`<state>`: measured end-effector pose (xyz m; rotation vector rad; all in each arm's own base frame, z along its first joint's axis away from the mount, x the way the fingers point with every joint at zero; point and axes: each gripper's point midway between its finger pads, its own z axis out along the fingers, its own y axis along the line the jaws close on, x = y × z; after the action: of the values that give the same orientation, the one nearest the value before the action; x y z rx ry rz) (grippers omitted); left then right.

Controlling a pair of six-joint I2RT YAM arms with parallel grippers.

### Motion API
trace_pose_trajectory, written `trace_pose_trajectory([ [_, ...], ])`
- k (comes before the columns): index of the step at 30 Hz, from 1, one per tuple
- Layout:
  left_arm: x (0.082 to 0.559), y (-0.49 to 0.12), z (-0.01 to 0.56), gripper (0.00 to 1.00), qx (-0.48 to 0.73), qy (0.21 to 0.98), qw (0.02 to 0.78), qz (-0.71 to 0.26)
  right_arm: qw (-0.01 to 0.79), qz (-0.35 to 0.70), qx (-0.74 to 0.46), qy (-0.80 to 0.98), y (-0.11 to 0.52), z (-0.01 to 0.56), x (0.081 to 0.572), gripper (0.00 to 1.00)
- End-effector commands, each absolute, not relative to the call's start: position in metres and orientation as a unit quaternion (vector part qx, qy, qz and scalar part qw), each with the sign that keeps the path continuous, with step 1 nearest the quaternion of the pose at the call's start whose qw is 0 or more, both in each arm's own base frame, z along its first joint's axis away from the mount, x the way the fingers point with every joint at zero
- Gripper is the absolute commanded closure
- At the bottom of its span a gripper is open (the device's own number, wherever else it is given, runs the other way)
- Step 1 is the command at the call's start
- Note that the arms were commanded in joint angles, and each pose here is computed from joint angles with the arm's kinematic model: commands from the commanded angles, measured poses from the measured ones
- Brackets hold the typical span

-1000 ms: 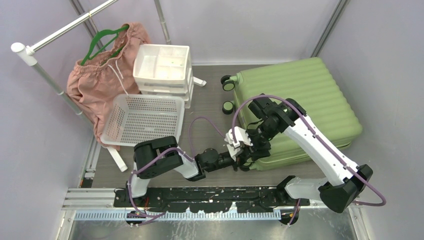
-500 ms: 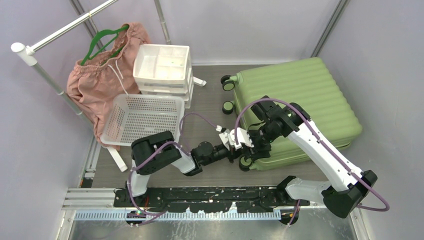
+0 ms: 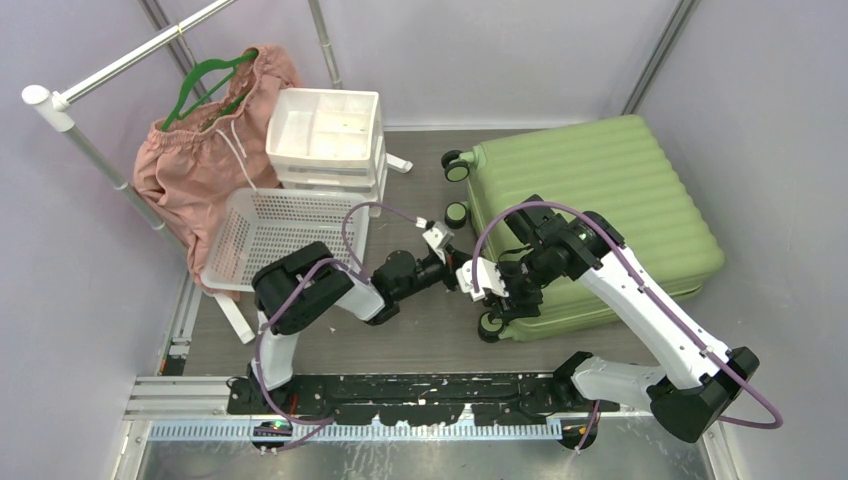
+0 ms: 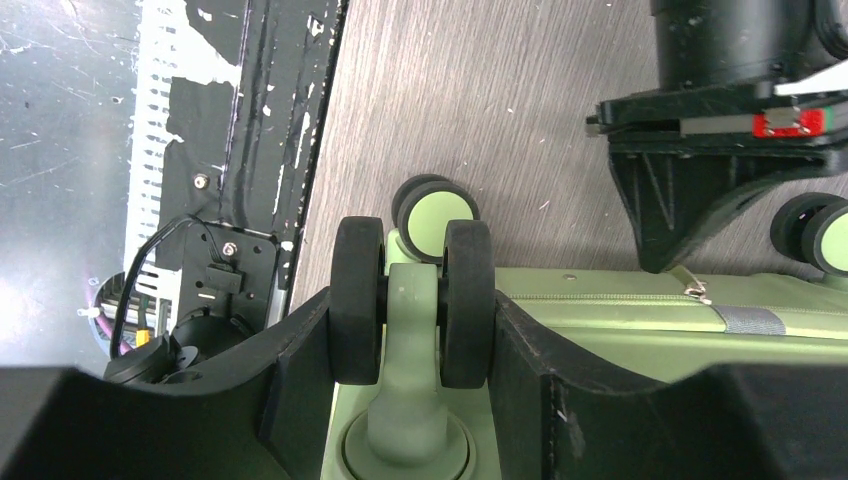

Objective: Open, take out, and arrange the luggage
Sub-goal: Unzip the luggage at the center of the board.

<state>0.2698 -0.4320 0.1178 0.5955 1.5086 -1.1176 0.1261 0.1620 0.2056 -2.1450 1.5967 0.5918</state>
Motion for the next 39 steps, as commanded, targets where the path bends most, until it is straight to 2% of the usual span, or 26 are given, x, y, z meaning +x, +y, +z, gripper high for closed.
trace_pose_trajectory([
  [1, 0.309, -0.421, 0.148, 1.0, 0.218, 0.636, 0.59, -0.447, 0.221, 0.256, -0.762, 0.552, 0.176, 0.216, 0.112, 0.84],
  [25, 0.418, -0.389, 0.167, 1.0, 0.16, 0.698, 0.589, -0.374, 0.222, 0.248, -0.76, 0.558, 0.174, 0.216, 0.113, 0.84],
  [39, 0.469, -0.376, 0.174, 1.0, 0.076, 0.712, 0.621, -0.318, 0.212, 0.255, -0.759, 0.56, 0.175, 0.213, 0.112, 0.84],
])
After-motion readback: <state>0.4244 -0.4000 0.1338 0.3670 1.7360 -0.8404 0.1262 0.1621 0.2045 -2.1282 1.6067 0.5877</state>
